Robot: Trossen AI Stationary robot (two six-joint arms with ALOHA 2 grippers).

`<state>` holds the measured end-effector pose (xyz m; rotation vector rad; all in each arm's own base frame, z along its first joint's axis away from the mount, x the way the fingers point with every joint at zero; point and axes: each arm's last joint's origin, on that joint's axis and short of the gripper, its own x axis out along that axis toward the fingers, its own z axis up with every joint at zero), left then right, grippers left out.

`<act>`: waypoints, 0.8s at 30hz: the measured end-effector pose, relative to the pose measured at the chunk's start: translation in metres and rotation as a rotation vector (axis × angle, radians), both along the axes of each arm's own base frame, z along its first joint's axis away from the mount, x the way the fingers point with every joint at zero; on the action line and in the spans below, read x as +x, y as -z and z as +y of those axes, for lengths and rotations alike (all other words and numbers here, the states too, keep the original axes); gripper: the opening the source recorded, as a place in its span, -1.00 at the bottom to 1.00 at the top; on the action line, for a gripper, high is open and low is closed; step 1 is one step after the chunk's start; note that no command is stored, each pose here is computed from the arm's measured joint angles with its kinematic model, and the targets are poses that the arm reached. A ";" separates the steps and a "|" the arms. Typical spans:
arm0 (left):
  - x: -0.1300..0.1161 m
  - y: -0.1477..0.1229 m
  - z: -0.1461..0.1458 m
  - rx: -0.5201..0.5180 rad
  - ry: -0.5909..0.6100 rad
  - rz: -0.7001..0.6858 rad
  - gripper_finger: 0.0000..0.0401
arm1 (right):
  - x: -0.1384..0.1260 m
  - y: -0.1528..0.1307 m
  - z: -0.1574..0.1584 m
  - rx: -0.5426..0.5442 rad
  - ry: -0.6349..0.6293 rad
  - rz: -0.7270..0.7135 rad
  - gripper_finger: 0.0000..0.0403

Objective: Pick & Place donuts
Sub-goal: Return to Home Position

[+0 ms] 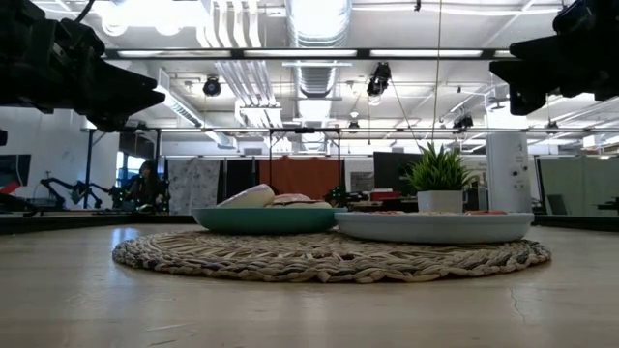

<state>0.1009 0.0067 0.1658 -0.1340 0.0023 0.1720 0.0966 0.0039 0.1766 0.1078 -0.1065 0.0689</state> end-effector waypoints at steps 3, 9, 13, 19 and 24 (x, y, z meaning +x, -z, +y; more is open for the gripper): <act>0.000 0.000 0.000 0.000 0.000 0.000 -0.32 | 0.000 0.002 0.000 -0.019 -0.018 0.023 -0.19; 0.000 0.000 0.000 0.000 0.000 0.000 -0.32 | 0.000 0.008 0.000 -0.090 -0.015 0.078 -0.19; 0.000 0.000 0.000 0.000 0.000 0.000 -0.32 | 0.000 0.008 0.000 -0.096 -0.008 0.078 -0.19; 0.000 0.000 0.000 0.000 0.000 0.000 -0.32 | 0.002 0.010 0.000 -0.081 -0.007 0.099 -0.19; 0.000 0.000 0.000 0.000 -0.001 0.000 -0.32 | 0.002 0.011 0.000 -0.081 -0.008 0.112 -0.19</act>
